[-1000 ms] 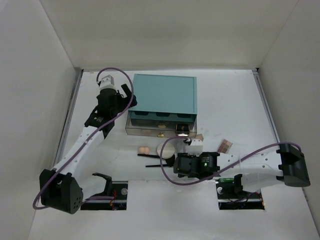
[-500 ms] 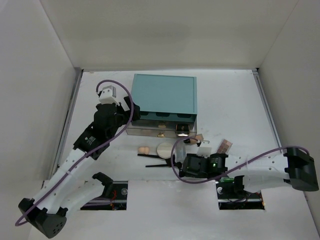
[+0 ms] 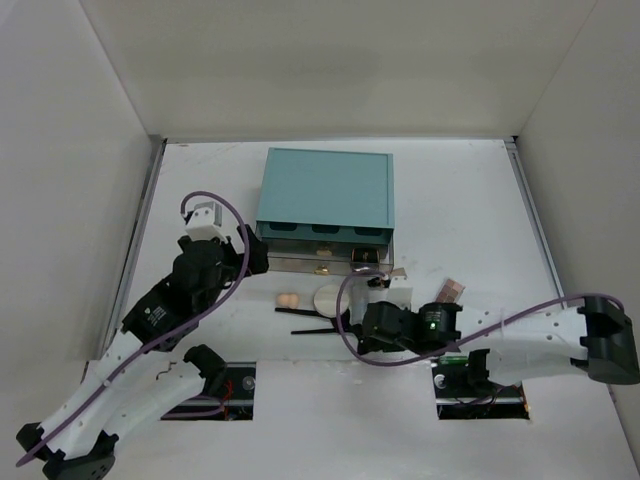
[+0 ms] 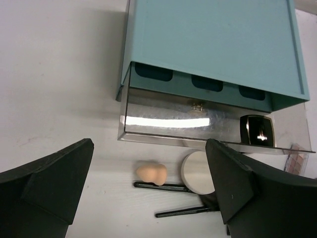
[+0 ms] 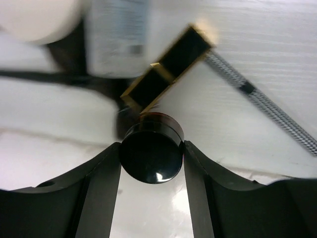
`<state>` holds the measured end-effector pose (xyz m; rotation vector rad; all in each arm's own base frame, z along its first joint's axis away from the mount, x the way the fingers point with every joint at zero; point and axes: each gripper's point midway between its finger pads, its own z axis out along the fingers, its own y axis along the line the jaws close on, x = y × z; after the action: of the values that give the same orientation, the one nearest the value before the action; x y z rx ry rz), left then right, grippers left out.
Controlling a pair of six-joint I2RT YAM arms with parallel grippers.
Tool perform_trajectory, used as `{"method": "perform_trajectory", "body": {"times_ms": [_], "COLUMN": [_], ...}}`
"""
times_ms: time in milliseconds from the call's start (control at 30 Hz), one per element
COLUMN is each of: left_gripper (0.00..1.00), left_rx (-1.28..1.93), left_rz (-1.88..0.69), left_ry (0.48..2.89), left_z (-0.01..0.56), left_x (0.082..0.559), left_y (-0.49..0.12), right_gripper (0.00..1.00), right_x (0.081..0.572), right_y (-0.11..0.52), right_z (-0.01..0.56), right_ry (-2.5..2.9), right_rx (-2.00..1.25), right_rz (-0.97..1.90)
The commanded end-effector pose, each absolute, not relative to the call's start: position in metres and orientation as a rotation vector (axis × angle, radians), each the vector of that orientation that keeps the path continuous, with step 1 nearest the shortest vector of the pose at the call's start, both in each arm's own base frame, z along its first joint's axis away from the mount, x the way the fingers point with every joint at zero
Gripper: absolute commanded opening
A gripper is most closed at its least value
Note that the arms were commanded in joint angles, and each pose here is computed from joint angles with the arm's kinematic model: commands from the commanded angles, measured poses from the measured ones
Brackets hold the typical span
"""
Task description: Organize the makeup
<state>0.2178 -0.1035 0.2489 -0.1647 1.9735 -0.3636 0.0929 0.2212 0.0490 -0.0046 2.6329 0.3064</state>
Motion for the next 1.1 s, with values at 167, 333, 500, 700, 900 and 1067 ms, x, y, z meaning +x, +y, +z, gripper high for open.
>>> {"method": "perform_trajectory", "body": {"times_ms": [167, 333, 500, 700, 900, 1067], "left_gripper": [1.0, 1.0, 1.0, 1.0, 1.0, 1.0], "left_rx": [-0.097, -0.088, -0.031, 0.07, 0.138, 0.207], "left_rz": [-0.422, -0.472, -0.521, -0.534, -0.57, -0.602], "left_ry": [2.017, 1.969, 1.995, 2.059, 2.065, 2.064], "left_z": [0.234, 0.239, 0.237, 0.222, 0.219, 0.224], "left_x": [0.204, 0.195, 0.186, 0.181, 0.178, 0.171], "left_y": [-0.116, -0.115, -0.124, -0.147, -0.168, -0.184], "right_gripper": [0.27, 0.26, 0.25, 0.26, 0.37, 0.62], "right_x": [0.125, 0.205, 0.262, 0.282, 0.284, 0.285], "right_y": [0.285, 0.268, 0.253, 0.25, 0.264, 0.268], "right_z": [0.203, 0.268, 0.258, 0.231, 0.22, 0.214], "right_ry": [2.283, 2.079, 2.087, 2.14, 2.17, 2.188], "right_rx": [-0.273, -0.125, -0.01, 0.034, 0.005, -0.002], "right_rz": [0.69, 0.644, 0.538, 0.466, 0.492, 0.491]}}
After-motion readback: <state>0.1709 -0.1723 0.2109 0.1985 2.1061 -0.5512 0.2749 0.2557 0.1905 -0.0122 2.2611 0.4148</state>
